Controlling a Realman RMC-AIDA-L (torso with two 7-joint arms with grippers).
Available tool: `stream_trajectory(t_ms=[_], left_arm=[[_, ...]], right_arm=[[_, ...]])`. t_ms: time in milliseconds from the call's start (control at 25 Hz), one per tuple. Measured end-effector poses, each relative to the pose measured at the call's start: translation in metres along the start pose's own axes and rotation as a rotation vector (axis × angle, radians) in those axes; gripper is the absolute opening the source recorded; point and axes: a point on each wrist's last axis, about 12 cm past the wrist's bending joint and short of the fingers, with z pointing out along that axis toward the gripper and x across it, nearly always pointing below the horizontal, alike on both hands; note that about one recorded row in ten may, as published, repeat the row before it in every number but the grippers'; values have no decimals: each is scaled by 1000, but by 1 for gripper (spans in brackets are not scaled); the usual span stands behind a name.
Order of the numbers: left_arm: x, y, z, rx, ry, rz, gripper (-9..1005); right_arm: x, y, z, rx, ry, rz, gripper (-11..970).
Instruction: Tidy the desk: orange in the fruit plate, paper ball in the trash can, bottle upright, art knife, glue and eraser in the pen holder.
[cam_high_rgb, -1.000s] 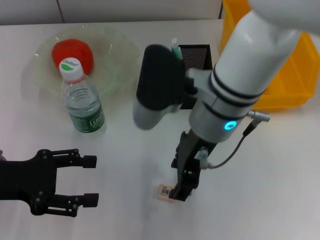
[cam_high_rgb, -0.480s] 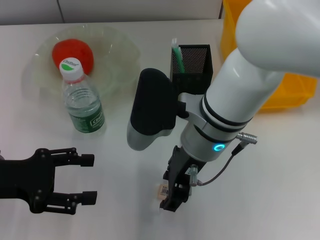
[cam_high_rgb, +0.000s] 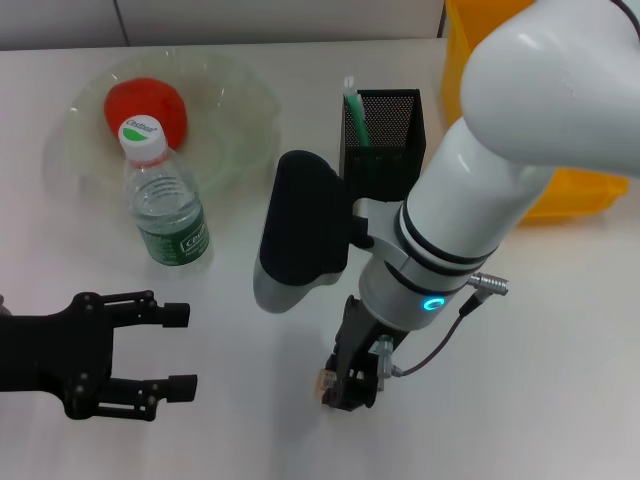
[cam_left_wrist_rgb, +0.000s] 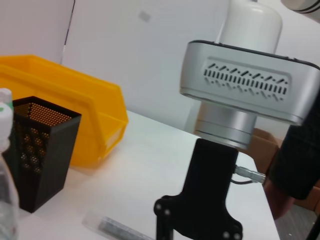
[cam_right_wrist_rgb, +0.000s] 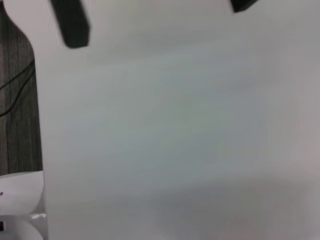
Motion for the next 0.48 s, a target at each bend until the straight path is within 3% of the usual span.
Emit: stream_trajectory(t_ms=[320,480], left_arm=[[1,1,-1,-19,-7,-3,844],[1,1,-2,-26,-10,-4,844]], right_arm=[[-1,1,-1,6,2,-13,318],[-1,-3,-20,6,-52,12,275]])
